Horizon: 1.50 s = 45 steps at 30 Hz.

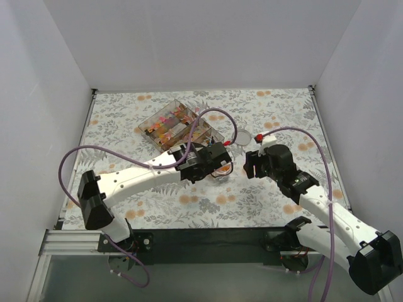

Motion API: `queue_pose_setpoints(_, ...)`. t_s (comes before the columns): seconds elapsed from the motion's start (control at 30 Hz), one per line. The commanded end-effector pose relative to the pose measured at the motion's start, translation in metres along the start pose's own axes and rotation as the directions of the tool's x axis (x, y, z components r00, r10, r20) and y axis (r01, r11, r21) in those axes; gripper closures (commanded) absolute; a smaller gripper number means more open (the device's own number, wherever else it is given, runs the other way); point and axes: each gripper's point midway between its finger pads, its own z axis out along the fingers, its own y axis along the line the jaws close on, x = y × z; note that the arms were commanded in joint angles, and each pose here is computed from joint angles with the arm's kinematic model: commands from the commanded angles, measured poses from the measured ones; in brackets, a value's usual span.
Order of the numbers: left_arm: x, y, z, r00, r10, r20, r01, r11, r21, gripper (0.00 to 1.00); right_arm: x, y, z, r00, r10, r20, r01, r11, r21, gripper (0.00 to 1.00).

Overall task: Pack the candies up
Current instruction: Place the fake candies in the packing bottle.

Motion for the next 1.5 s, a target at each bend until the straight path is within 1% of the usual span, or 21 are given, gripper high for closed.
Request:
queue_pose_setpoints(0.0, -0.015, -0.009, -0.011, 0.976, -0.148, 0.158, 0.13, 0.984, 0.121, 1.0, -0.06, 0.023, -0.01, 0.992, -0.001, 0.13, 0.015, 0.994, -0.106, 0.3)
queue_pose_setpoints(0.03, -0.018, -0.006, -0.015, 0.964, -0.182, 0.192, 0.156, 0.977, 0.145, 1.0, -0.075, 0.027, -0.014, 0.988, 0.001, 0.157, 0.018, 0.993, -0.12, 0.3)
queue_pose_setpoints(0.07, -0.015, -0.007, -0.014, 0.963, -0.185, 0.196, 0.156, 0.975, 0.156, 1.0, -0.082, 0.028, -0.016, 0.985, 0.004, 0.17, 0.018, 0.992, -0.123, 0.3)
queue_pose_setpoints(0.1, -0.011, -0.01, -0.011, 0.964, -0.188, 0.189, 0.158, 0.974, 0.164, 1.0, -0.087, 0.037, -0.017, 0.986, 0.006, 0.169, 0.024, 0.985, -0.172, 0.3)
queue_pose_setpoints(0.13, -0.01, -0.013, -0.011, 0.961, -0.195, 0.194, 0.161, 0.971, 0.178, 1.0, -0.092, 0.041, -0.017, 0.985, 0.007, 0.172, 0.026, 0.982, -0.189, 0.3)
queue_pose_setpoints(0.17, -0.012, -0.013, -0.012, 0.955, -0.205, 0.214, 0.166, 0.968, 0.188, 1.0, -0.106, 0.046, -0.022, 0.981, 0.009, 0.196, 0.033, 0.977, -0.21, 0.29)
queue_pose_setpoints(0.27, -0.017, -0.02, -0.015, 0.942, -0.227, 0.248, 0.169, 0.957, 0.234, 1.0, -0.113, 0.068, -0.019, 0.986, 0.012, 0.167, 0.043, 0.946, -0.322, 0.3)
queue_pose_setpoints(0.3, -0.02, -0.02, -0.019, 0.934, -0.235, 0.27, 0.167, 0.954, 0.25, 1.0, -0.117, 0.078, -0.018, 0.988, 0.023, 0.15, 0.035, 0.927, -0.375, 0.3)
queue_pose_setpoints(0.4, -0.029, -0.02, -0.025, 0.912, -0.255, 0.321, 0.169, 0.948, 0.271, 1.0, -0.116, 0.096, -0.013, 0.994, 0.052, 0.1, 0.001, 0.884, -0.467, 0.3)
queue_pose_setpoints(0.5, -0.032, -0.018, -0.027, 0.9, -0.263, 0.347, 0.17, 0.946, 0.275, 1.0, -0.104, 0.102, -0.002, 0.997, 0.07, 0.032, -0.046, 0.869, -0.492, 0.31)
queue_pose_setpoints(0.6, -0.036, -0.015, -0.031, 0.883, -0.286, 0.373, 0.182, 0.94, 0.289, 1.0, -0.088, 0.097, 0.008, 0.996, 0.088, -0.017, -0.086, 0.882, -0.463, 0.31)
queue_pose_setpoints(0.7, -0.041, -0.011, -0.039, 0.852, -0.318, 0.415, 0.194, 0.929, 0.314, 1.0, -0.071, 0.088, 0.018, 0.994, 0.093, -0.057, -0.108, 0.901, -0.42, 0.31)
queue_pose_setpoints(0.77, -0.043, -0.007, -0.044, 0.826, -0.342, 0.448, 0.205, 0.922, 0.327, 1.0, -0.065, 0.086, 0.021, 0.993, 0.093, -0.071, -0.115, 0.905, -0.409, 0.31)
queue_pose_setpoints(0.87, -0.045, -0.005, -0.048, 0.805, -0.361, 0.47, 0.208, 0.914, 0.347, 1.0, -0.063, 0.087, 0.024, 0.992, 0.095, -0.085, -0.122, 0.903, -0.411, 0.32)
queue_pose_setpoints(1.0, -0.042, -0.008, -0.045, 0.802, -0.368, 0.47, 0.208, 0.91, 0.358, 1.0, -0.062, 0.089, 0.028, 0.99, 0.095, -0.099, -0.128, 0.9, -0.416, 0.32)
queue_pose_setpoints(1.17, -0.044, -0.003, -0.042, 0.778, -0.392, 0.491, 0.233, 0.905, 0.355, 1.0, -0.062, 0.091, 0.029, 0.99, 0.094, -0.108, -0.131, 0.896, -0.425, 0.32)
queue_pose_setpoints(1.23, -0.039, 0.004, -0.034, 0.787, -0.4, 0.469, 0.262, 0.906, 0.333, 1.0, -0.069, 0.091, 0.027, 0.992, 0.089, -0.088, -0.119, 0.897, -0.426, 0.32)
queue_pose_setpoints(1.33, -0.026, 0.026, -0.017, 0.802, -0.425, 0.42, 0.334, 0.902, 0.274, 1.0, -0.085, 0.088, 0.023, 0.996, 0.073, -0.051, -0.088, 0.908, -0.41, 0.32)
queue_pose_setpoints(1.37, -0.022, 0.036, -0.012, 0.802, -0.432, 0.413, 0.355, 0.9, 0.252, 1.0, -0.087, 0.084, 0.025, 0.997, 0.057, -0.047, -0.071, 0.918, -0.39, 0.31)
queue_pose_setpoints(1.4, -0.014, 0.054, -0.004, 0.793, -0.46, 0.4, 0.399, 0.888, 0.23, 1.0, -0.094, 0.083, 0.023, 0.998, 0.048, -0.043, -0.06, 0.923, -0.381, 0.31)
queue_pose_setpoints(1.47, -0.006, 0.072, 0.007, 0.796, -0.465, 0.386, 0.424, 0.885, 0.192, 1.0, -0.097, 0.078, 0.026, 0.999, 0.022, -0.041, -0.035, 0.935, -0.354, 0.31)
